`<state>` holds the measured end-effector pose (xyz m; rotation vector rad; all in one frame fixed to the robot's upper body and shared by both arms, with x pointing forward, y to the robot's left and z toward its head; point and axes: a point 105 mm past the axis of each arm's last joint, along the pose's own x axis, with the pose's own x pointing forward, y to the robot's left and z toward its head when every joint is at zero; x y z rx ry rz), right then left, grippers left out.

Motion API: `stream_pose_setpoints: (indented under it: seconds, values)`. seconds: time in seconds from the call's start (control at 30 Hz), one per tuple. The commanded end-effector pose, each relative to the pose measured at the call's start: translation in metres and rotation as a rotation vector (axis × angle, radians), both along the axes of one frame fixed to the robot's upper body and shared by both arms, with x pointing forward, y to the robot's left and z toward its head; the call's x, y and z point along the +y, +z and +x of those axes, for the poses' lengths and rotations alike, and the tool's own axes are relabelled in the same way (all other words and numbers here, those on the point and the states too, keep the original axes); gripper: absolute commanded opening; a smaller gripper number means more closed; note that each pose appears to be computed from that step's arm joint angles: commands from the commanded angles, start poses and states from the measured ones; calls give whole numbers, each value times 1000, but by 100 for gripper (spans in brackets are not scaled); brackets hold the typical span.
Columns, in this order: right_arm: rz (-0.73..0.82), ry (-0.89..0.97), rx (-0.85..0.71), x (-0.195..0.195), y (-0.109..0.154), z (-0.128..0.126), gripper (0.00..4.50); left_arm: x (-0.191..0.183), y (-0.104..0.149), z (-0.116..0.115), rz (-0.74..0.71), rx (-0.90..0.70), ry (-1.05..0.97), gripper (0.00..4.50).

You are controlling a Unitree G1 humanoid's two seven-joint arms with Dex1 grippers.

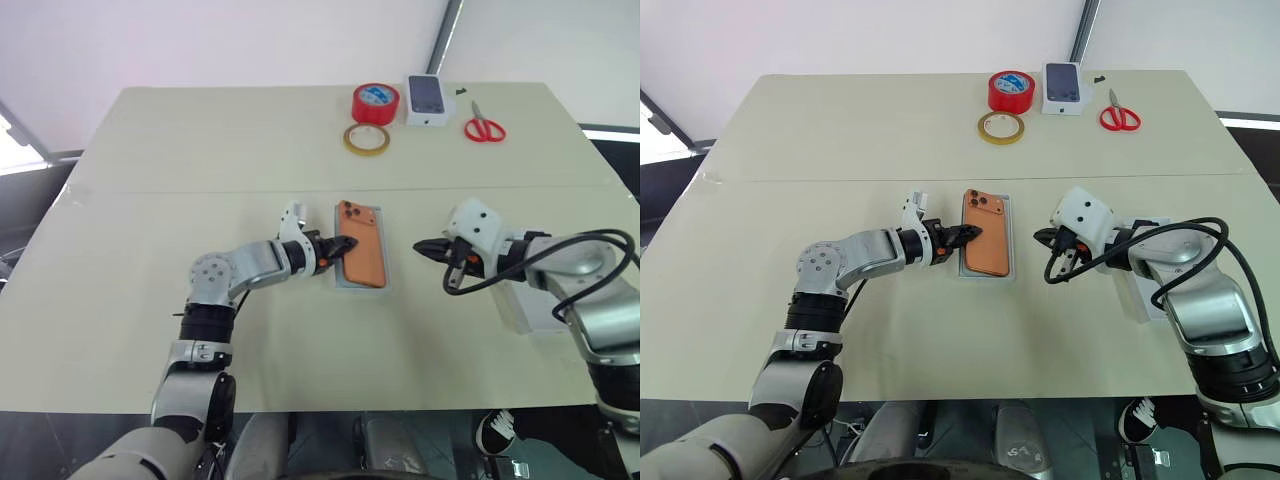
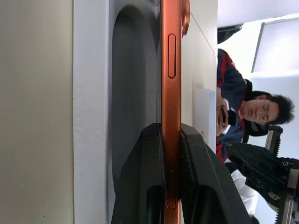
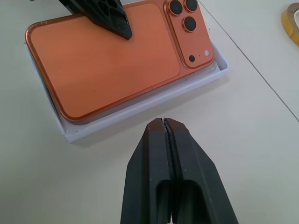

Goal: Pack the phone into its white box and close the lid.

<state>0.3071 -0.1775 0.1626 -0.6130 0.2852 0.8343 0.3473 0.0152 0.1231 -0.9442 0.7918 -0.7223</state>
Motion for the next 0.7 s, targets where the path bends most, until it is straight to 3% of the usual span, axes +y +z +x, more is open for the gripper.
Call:
stream_pose_setpoints:
  seconds: [0.03,0.13,0.17,0.4,0.7]
  values:
    - [0,12,-49,2,12,-2,0,-4,16,4,-21,-57,-17,1]
    - [-1,10,-48,2,11,-3,0,-6,17,4,-21,-58,-23,1]
    - [-4,7,-47,1,10,-3,0,-6,17,4,-22,-61,-27,96]
    - [-8,1,-36,0,5,-4,0,1,25,2,-36,-86,-35,401]
    - [-10,2,-39,2,4,0,0,23,44,-10,68,-240,-80,401]
